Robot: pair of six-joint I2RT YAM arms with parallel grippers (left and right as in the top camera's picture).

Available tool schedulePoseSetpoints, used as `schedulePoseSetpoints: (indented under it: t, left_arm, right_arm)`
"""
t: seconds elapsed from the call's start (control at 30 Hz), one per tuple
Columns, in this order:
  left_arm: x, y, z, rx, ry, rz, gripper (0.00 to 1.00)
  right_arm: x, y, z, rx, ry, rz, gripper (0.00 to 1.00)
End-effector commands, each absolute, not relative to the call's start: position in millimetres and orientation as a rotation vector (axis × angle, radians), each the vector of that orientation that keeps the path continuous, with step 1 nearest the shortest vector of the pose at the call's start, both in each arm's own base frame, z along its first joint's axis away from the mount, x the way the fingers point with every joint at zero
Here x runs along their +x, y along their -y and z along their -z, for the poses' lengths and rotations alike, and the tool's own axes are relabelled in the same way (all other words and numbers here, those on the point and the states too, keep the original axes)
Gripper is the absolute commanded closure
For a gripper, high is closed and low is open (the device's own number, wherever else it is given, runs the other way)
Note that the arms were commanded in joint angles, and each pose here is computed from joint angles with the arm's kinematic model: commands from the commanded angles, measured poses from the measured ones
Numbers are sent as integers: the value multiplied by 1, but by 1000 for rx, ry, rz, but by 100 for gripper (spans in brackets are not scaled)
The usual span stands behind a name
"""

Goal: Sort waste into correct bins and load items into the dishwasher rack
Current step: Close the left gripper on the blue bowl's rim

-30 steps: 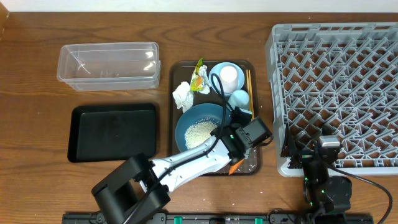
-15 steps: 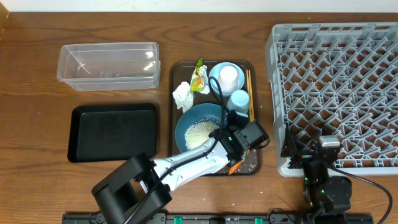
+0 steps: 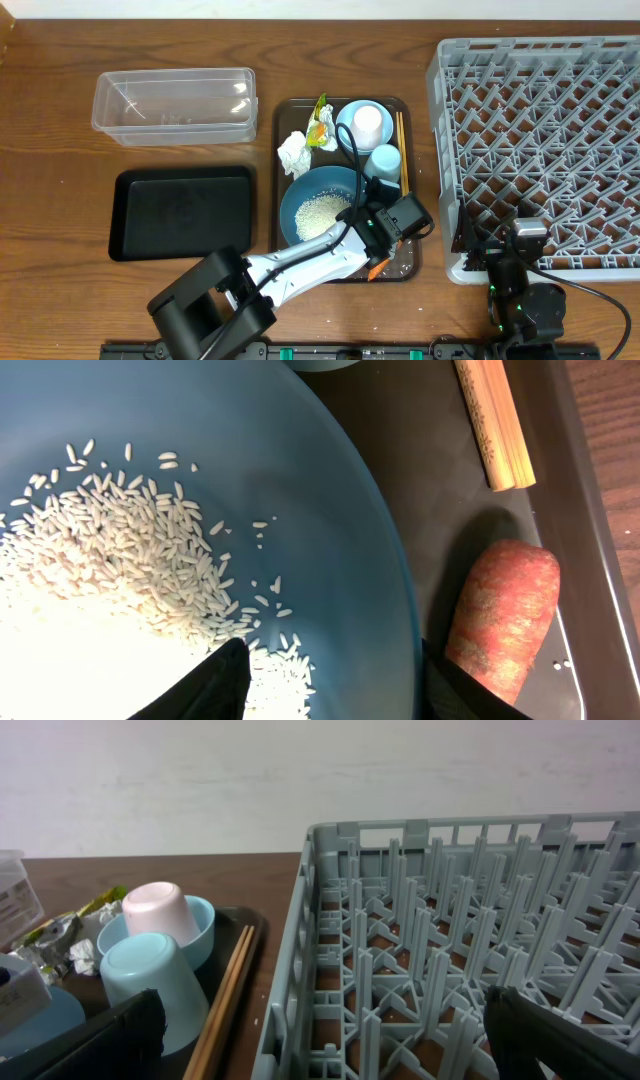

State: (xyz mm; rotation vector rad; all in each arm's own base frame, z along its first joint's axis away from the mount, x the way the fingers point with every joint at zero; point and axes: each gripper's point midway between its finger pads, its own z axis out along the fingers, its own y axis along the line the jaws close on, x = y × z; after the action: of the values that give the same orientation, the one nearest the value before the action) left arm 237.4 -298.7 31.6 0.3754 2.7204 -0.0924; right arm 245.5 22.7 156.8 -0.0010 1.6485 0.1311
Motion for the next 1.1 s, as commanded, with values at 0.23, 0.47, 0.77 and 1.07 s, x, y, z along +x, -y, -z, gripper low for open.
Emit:
schedulePoseSetpoints:
  t: [0.23, 0.47, 0.77, 1.07]
  left_arm:
    - [235, 296, -24, 376, -2739, 77, 47]
    - [236, 298, -16, 378, -2742, 70, 47]
    - [237, 299, -12, 379, -2745, 64, 48]
    - [242, 296, -17, 385, -2713, 41, 55]
  right_arm:
    - [245, -29, -155, -33, -1654, -140, 1]
    - [245, -29, -155, -33, -1654, -139, 1]
    - [245, -29, -155, -33, -1654, -140, 1]
    - [245, -29, -155, -33, -1654, -139, 1]
